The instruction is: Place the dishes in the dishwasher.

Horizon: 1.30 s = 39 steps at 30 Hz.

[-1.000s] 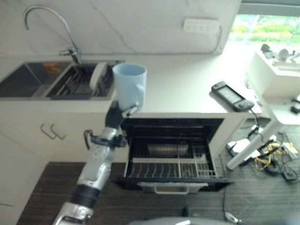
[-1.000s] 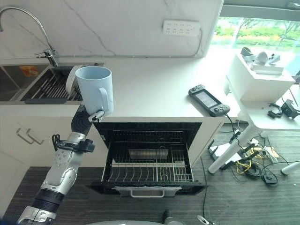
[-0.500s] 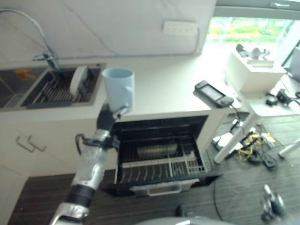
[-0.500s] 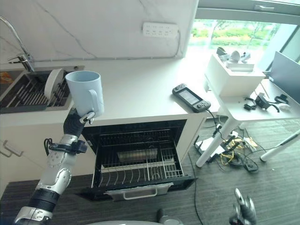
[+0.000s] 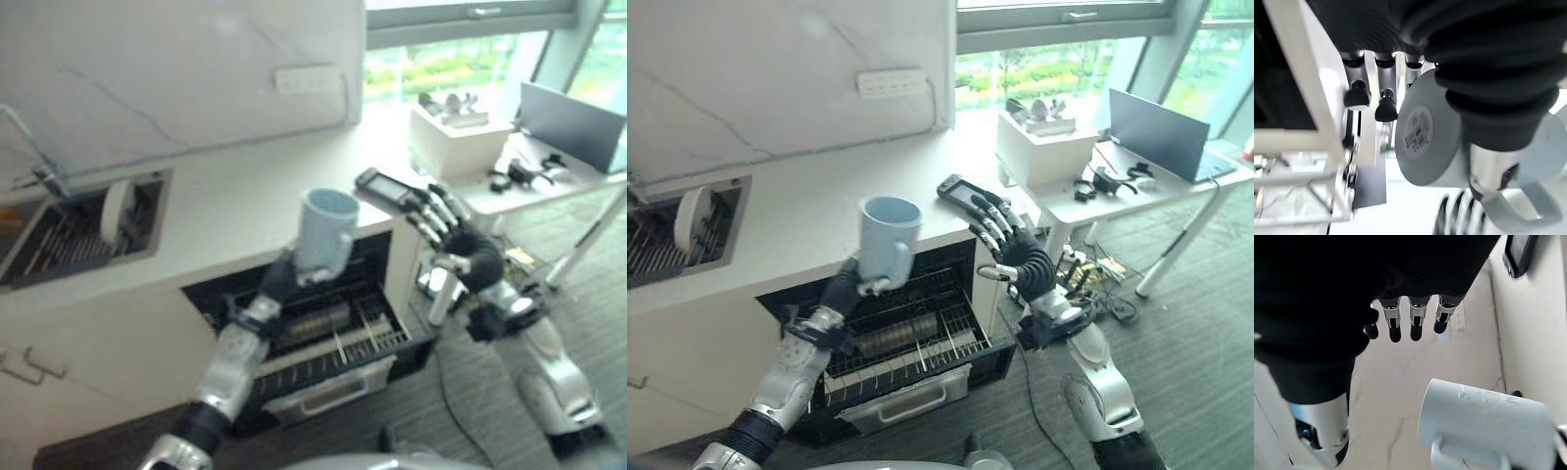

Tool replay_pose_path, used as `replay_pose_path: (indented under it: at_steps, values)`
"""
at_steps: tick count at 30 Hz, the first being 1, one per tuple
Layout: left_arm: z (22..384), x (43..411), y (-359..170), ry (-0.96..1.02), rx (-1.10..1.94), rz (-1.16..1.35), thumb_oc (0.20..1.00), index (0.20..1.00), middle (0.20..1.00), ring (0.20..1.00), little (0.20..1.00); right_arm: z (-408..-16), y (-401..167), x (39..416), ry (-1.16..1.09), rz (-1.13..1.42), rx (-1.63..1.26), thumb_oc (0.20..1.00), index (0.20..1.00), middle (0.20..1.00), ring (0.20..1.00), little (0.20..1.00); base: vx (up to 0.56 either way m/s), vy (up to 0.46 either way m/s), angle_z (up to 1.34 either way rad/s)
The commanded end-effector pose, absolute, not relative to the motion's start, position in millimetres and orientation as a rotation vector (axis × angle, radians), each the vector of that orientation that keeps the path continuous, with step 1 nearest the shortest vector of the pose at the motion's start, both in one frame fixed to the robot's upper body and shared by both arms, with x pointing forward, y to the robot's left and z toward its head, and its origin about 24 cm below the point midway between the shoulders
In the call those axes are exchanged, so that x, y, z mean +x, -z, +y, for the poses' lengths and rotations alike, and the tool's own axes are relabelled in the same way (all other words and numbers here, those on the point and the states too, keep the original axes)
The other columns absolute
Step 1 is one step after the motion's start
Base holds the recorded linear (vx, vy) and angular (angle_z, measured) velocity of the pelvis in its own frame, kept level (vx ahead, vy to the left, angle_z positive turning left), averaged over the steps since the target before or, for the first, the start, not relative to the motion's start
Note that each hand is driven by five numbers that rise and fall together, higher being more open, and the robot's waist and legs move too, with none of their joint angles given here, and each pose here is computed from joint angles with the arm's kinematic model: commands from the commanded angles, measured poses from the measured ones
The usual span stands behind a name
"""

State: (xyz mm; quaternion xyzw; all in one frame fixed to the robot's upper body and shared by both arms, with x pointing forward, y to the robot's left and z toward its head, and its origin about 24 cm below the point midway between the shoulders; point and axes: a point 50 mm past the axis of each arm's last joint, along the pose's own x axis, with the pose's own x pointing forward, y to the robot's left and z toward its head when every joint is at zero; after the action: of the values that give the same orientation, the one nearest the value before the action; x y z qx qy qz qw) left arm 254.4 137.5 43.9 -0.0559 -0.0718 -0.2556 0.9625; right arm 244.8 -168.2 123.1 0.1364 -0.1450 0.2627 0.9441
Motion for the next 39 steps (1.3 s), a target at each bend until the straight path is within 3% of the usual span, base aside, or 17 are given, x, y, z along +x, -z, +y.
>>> replay_pose_path:
  at_steps: [1,8,13,17,29,39]
  values:
    - [144,275,-87,0.597,-0.110,-0.312,0.200,0.200,0.200,0.200,0.200,-180,-137,252,-0.502,-0.368,0.326,1.000,1.000,1.000,1.000,1.000,0.05,0.003,0.13]
    - [110,265,-93,0.942,-0.206,-0.253,0.200,0.200,0.200,0.200,0.200,-170,-145,267,-0.597,-0.323,0.410,1.000,1.000,1.000,1.000,1.000,0.05,0.008,0.17]
    - [104,258,-100,1.081,-0.288,-0.228,0.200,0.200,0.200,0.200,0.200,-176,-145,272,-0.641,-0.296,0.416,1.000,1.000,1.000,1.000,1.000,0.05,0.028,0.12]
    - [99,252,-98,1.160,-0.368,-0.180,0.200,0.200,0.200,0.200,0.200,-167,-144,269,-0.805,-0.254,0.472,1.000,1.000,1.000,1.000,1.000,0.02,0.005,0.00]
    - [98,244,-78,1.191,-0.494,-0.073,0.200,0.200,0.200,0.200,0.200,-145,-140,257,-1.028,-0.183,0.502,1.000,1.000,1.000,1.000,1.000,0.00,-0.005,-0.01]
    - [106,245,-68,1.143,-0.480,-0.046,0.200,0.200,0.200,0.200,0.200,-140,-143,249,-1.082,-0.197,0.479,1.000,1.000,1.000,1.000,1.000,-0.02,-0.011,-0.04]
